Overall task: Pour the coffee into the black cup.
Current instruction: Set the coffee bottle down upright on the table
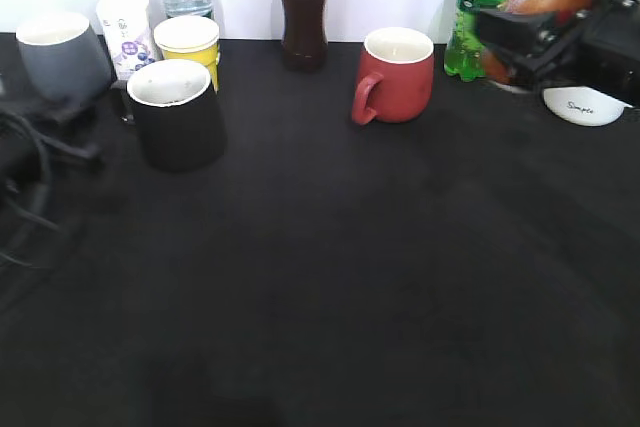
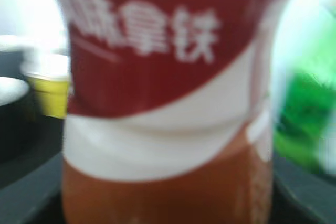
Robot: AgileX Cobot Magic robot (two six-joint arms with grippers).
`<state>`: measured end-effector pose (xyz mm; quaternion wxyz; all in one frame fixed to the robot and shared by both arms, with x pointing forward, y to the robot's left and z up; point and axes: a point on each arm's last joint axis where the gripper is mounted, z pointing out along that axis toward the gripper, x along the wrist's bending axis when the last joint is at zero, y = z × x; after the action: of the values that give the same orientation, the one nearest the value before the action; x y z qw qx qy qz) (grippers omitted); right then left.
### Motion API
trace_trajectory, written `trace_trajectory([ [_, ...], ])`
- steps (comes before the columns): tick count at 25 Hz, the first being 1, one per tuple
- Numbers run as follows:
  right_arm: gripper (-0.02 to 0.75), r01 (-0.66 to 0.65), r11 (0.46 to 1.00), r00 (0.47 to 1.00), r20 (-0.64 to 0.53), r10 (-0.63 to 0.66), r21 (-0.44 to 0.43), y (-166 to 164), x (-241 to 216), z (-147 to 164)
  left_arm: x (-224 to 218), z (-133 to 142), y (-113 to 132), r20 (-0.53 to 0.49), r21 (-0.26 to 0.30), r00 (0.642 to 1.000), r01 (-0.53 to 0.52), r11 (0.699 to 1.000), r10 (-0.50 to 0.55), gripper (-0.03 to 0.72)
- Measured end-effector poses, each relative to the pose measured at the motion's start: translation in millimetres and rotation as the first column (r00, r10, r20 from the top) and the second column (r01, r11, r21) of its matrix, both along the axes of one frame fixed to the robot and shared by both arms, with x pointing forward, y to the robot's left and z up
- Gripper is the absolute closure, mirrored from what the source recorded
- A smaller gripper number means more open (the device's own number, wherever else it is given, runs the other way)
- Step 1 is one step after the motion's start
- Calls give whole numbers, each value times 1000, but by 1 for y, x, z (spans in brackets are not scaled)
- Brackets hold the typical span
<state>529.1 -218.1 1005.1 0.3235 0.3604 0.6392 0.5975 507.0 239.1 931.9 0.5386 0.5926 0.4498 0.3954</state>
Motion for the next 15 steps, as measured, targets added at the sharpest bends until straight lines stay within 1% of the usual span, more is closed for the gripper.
trace_trajectory([
  [2,206,146,988,986,-92,-140,52,-11,5,-4,-7,25,-3,59,16,997,46,999,-47,466],
  [3,206,196,979,973,-131,-189,49,-15,7,-8,-12,37,-5,91,34,993,79,996,-82,464],
  [4,206,217,976,966,-146,-212,16,-17,8,-13,-17,47,-6,115,54,987,104,993,-110,461],
  [6,206,201,977,966,-153,-210,-72,-16,14,-33,-22,60,-8,160,62,978,122,991,-131,456],
  [8,206,167,976,974,-133,-185,-137,-13,22,-59,-23,59,-8,143,56,980,128,990,-135,456],
  [10,206,164,979,979,-101,-177,-124,-11,30,-83,-23,59,-10,136,64,979,147,987,-155,456],
  [13,206,198,973,971,-114,-211,-119,-14,35,-119,-25,59,-15,131,57,974,179,982,-185,456],
  [15,206,211,973,972,-87,-219,-95,-14,36,-123,-26,58,-17,130,56,972,188,981,-194,454],
])
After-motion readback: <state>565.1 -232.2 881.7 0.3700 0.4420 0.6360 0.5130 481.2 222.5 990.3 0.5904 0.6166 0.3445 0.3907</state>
